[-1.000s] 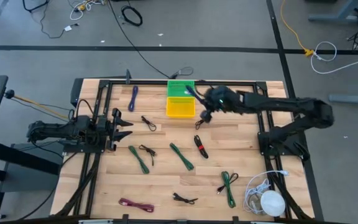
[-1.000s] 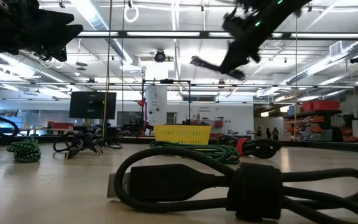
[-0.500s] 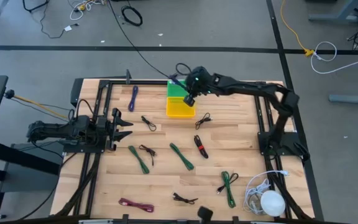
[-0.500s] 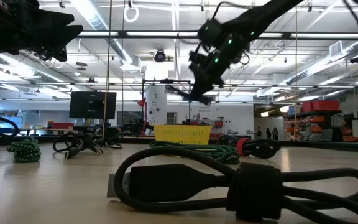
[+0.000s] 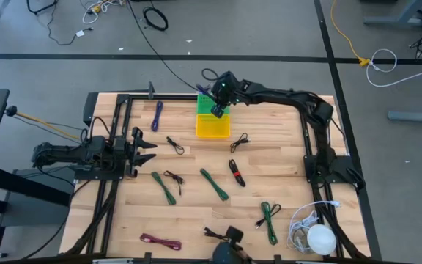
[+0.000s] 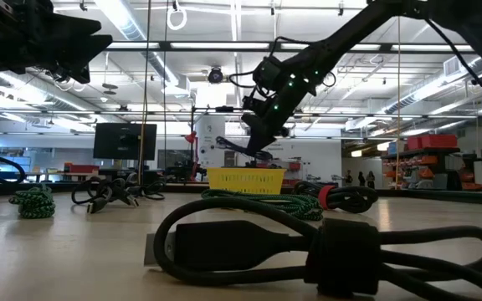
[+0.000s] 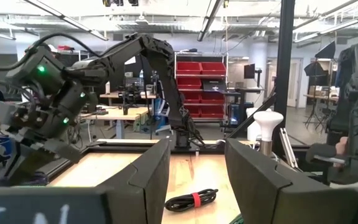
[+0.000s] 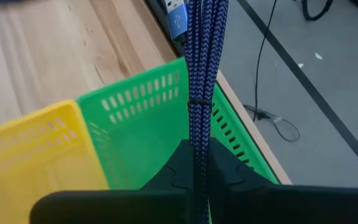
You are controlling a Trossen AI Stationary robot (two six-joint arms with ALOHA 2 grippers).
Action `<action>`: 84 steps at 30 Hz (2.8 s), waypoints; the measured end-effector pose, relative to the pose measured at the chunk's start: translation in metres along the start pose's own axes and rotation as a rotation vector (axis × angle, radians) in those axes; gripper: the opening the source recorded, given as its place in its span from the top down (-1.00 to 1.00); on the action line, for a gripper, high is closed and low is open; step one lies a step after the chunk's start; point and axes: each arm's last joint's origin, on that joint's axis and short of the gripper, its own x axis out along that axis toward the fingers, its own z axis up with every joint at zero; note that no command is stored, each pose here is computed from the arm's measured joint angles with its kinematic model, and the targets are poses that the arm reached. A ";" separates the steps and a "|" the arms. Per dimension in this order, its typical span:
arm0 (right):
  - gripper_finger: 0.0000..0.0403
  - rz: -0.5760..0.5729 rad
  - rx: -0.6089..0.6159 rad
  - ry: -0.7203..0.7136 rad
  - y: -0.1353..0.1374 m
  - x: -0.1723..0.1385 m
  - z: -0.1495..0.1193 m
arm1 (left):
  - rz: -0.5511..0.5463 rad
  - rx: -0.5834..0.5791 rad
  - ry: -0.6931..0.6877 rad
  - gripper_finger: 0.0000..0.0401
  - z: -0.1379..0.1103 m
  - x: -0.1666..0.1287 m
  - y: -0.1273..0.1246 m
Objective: Pick & Place USB Port
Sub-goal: Put the purple charger cable into the green basket, then put the black charger cable into the yellow basket
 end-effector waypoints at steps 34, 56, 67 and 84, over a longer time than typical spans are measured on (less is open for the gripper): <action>0.32 0.068 0.005 -0.046 0.003 -0.008 0.007 | 0.001 -0.001 0.002 0.20 0.000 0.000 0.000; 0.44 -0.042 -0.406 0.428 0.176 -0.081 -0.059 | -0.003 -0.025 0.006 0.20 -0.001 0.000 0.000; 0.40 -0.090 -0.412 0.566 0.152 -0.065 -0.093 | -0.003 -0.027 0.006 0.20 -0.001 0.000 0.000; -0.08 -0.045 -0.402 0.448 0.133 -0.035 -0.120 | -0.003 -0.027 0.006 0.20 -0.001 0.000 0.000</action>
